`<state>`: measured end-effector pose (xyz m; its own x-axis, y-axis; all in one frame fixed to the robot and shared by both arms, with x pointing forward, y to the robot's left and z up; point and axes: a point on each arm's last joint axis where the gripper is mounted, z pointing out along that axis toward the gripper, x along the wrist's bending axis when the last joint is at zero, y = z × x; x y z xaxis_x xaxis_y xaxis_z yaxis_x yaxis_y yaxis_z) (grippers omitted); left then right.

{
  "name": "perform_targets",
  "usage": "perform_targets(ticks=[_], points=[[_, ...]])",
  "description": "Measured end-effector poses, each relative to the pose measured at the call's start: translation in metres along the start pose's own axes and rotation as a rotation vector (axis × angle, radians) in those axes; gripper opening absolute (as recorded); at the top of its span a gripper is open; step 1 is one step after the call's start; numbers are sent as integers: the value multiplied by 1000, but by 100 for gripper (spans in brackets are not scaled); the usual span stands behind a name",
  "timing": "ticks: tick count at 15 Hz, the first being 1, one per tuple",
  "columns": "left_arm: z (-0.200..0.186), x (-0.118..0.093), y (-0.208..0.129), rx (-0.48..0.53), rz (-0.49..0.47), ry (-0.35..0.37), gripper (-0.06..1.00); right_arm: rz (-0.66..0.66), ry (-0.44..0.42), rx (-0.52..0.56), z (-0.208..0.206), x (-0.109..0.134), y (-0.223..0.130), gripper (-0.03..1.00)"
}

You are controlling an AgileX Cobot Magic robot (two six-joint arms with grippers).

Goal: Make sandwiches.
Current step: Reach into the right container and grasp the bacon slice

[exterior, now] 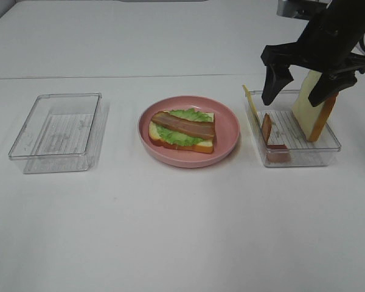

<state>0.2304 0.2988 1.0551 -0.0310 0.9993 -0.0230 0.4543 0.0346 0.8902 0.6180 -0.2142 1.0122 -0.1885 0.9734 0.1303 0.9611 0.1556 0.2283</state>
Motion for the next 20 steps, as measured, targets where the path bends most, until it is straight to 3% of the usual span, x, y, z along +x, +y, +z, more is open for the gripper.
perform_targets(ticks=[6, 12, 13, 18, 19, 20], points=[[0, 0, 0, 0, 0, 0, 99, 36, 12, 40, 59, -6, 12, 85], [0, 0, 0, 0, 0, 0, 99, 43, 13, 47, 78, -8, 19, 81], [0, 0, 0, 0, 0, 0, 99, 54, 24, 51, 80, -7, 19, 74], [0, 0, 0, 0, 0, 0, 99, 63, 36, 66, 85, -7, 18, 61], [0, 0, 0, 0, 0, 0, 99, 63, 36, 73, 85, -7, 17, 47], [0, 0, 0, 0, 0, 0, 99, 63, 36, 74, 85, -7, 17, 44]])
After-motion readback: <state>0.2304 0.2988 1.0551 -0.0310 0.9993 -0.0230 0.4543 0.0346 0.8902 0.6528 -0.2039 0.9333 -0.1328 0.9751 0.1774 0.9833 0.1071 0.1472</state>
